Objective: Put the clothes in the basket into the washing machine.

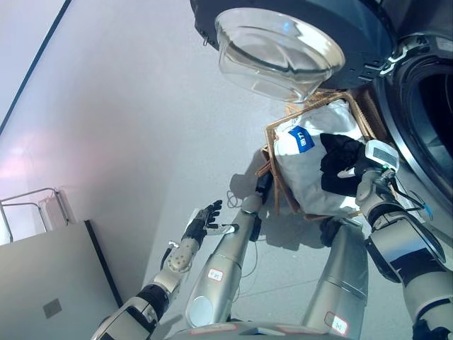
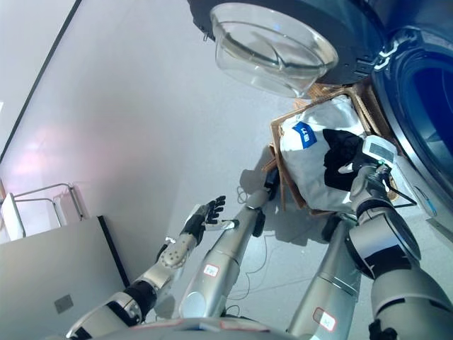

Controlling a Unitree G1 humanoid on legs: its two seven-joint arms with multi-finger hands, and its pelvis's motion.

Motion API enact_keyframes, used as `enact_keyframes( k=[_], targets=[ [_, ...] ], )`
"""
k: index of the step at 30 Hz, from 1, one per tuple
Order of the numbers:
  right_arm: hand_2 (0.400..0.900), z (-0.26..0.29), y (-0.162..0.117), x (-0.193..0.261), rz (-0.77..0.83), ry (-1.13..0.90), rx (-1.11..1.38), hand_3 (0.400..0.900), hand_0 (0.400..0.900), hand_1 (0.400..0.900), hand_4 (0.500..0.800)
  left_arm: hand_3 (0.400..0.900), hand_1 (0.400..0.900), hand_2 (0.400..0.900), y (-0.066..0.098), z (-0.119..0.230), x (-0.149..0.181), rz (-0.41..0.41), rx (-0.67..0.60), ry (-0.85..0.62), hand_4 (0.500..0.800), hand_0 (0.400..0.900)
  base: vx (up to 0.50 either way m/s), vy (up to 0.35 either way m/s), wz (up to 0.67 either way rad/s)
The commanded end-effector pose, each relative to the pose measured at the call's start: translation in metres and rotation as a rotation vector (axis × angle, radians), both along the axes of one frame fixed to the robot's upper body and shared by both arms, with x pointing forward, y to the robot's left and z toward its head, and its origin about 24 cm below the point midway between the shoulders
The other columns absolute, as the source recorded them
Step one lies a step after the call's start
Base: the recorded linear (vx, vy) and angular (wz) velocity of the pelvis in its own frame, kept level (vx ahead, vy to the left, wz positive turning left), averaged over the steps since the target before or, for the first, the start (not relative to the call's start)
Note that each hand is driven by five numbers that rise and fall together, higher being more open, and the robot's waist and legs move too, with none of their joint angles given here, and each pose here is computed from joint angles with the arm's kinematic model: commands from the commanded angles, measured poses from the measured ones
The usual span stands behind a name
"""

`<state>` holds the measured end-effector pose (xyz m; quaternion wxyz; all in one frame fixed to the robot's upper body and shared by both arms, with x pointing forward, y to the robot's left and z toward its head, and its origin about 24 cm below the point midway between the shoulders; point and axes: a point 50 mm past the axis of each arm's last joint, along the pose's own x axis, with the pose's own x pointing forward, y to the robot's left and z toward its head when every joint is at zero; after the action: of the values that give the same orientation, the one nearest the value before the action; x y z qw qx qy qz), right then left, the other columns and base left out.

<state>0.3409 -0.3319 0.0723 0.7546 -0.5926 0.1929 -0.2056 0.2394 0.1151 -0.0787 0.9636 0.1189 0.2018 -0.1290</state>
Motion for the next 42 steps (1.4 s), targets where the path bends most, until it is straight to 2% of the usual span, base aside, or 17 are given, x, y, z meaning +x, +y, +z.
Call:
enact_keyframes(
  k=[1,18,25,30,34,36,39,42],
  targets=[
    [0.400,0.016,-0.044,-0.022,-0.140,0.008,-0.056,0.400,0.400,0.400,0.500,0.900,0.900,0.900,0.013,-0.011,-0.016,0.034,0.024,0.035,0.800,0.900,0.008,0.034,0.08],
    [0.400,0.017,-0.028,-0.011,-0.120,-0.072,-0.034,0.400,0.400,0.400,0.500,0.900,0.900,0.900,0.018,-0.020,-0.023,0.089,0.046,0.072,0.800,0.900,0.018,0.037,-0.04],
    [0.400,0.027,-0.010,0.005,-0.090,-0.193,0.053,0.400,0.400,0.400,0.500,0.900,0.900,0.900,0.032,-0.029,-0.029,0.148,0.082,0.128,0.800,0.900,0.031,-0.004,-0.17],
    [0.400,0.012,0.007,0.009,-0.090,-0.251,0.221,0.400,0.400,0.400,0.500,0.900,0.900,0.900,0.048,-0.039,-0.039,0.212,0.114,0.189,0.800,0.900,0.031,-0.042,-0.25],
    [0.400,-0.004,0.023,0.008,-0.146,-0.370,0.483,0.400,0.400,0.400,0.500,0.900,0.900,0.900,0.061,-0.047,-0.052,0.264,0.130,0.247,0.800,0.900,0.039,-0.026,-0.34],
    [0.400,-0.020,0.031,0.003,-0.147,-0.349,0.530,0.400,0.400,0.400,0.500,0.900,0.900,0.900,0.066,-0.051,-0.059,0.281,0.139,0.269,0.800,0.900,0.069,-0.048,-0.26],
    [0.400,-0.044,0.043,-0.007,-0.219,-0.399,0.726,0.400,0.400,0.400,0.500,0.900,0.900,0.900,0.072,-0.057,-0.072,0.301,0.153,0.316,0.800,0.900,0.067,-0.038,-0.26],
    [0.400,-0.071,0.046,-0.026,-0.372,-0.512,0.982,0.400,0.400,0.400,0.500,0.900,0.900,0.900,0.078,-0.062,-0.084,0.336,0.148,0.344,0.800,0.900,0.074,-0.033,-0.29]
  ],
)
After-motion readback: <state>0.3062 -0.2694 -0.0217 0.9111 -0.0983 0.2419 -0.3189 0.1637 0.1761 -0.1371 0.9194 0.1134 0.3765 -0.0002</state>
